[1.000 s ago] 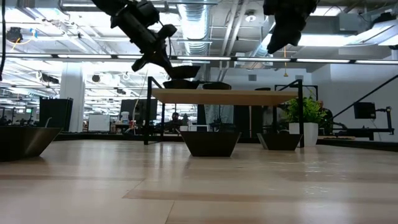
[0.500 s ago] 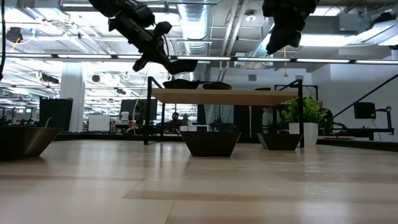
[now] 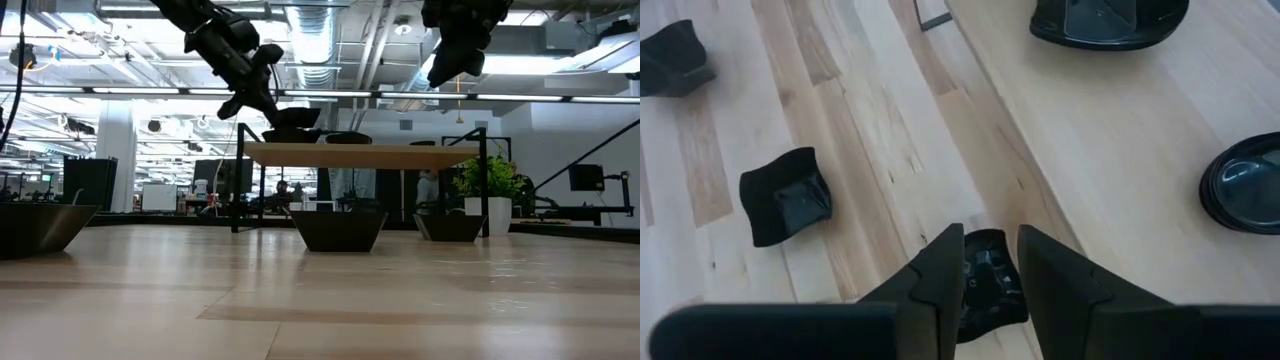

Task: Pick & Place Mini shaped plates
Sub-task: Stack the distorted square plate on top of the distorted square plate on the shelf

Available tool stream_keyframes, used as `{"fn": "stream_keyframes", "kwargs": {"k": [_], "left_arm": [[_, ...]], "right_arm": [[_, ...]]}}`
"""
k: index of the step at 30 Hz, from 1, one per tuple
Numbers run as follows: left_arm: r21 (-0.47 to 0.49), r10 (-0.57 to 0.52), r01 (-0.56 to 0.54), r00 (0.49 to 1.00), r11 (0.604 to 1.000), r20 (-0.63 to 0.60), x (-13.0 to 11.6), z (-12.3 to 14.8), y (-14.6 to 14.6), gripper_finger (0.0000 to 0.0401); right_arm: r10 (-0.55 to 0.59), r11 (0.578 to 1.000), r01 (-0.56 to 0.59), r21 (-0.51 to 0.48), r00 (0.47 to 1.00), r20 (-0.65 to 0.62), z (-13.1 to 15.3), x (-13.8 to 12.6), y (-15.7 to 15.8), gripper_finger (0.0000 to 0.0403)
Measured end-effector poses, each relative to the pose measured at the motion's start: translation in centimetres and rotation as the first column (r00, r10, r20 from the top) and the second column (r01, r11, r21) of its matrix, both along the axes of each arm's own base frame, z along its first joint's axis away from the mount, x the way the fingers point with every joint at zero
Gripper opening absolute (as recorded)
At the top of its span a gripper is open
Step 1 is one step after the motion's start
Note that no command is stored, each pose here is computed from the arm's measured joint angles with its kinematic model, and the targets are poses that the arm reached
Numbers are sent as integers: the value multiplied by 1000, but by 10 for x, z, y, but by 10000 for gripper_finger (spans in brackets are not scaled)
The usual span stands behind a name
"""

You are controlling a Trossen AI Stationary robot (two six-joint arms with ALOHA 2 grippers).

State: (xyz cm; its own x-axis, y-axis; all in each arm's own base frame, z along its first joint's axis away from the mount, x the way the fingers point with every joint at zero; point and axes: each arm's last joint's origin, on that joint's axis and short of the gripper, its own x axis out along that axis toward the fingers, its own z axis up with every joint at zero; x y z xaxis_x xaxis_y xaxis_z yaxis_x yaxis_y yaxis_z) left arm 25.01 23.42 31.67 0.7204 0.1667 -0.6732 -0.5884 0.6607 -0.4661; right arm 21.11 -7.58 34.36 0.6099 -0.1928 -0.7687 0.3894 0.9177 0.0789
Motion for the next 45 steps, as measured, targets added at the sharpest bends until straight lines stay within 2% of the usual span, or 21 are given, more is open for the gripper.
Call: {"fn": "stream_keyframes", "kwargs": {"k": [9, 37, 45], "left_arm": [[-13, -18, 18, 1000, 1000, -5, 0, -2, 0, 4], [-26, 16, -18, 998, 1000, -59, 4, -9, -2, 4], [-11, 33, -34, 997, 999, -73, 4, -10, 0, 29]], "right_arm": [[-10, 1000, 10, 1, 1000, 20, 1, 1, -1, 93], [-11, 1000, 11, 1, 1000, 25, 2, 2, -1, 93], [-11, 1000, 11, 1, 1000, 25, 2, 2, -1, 93]]}}
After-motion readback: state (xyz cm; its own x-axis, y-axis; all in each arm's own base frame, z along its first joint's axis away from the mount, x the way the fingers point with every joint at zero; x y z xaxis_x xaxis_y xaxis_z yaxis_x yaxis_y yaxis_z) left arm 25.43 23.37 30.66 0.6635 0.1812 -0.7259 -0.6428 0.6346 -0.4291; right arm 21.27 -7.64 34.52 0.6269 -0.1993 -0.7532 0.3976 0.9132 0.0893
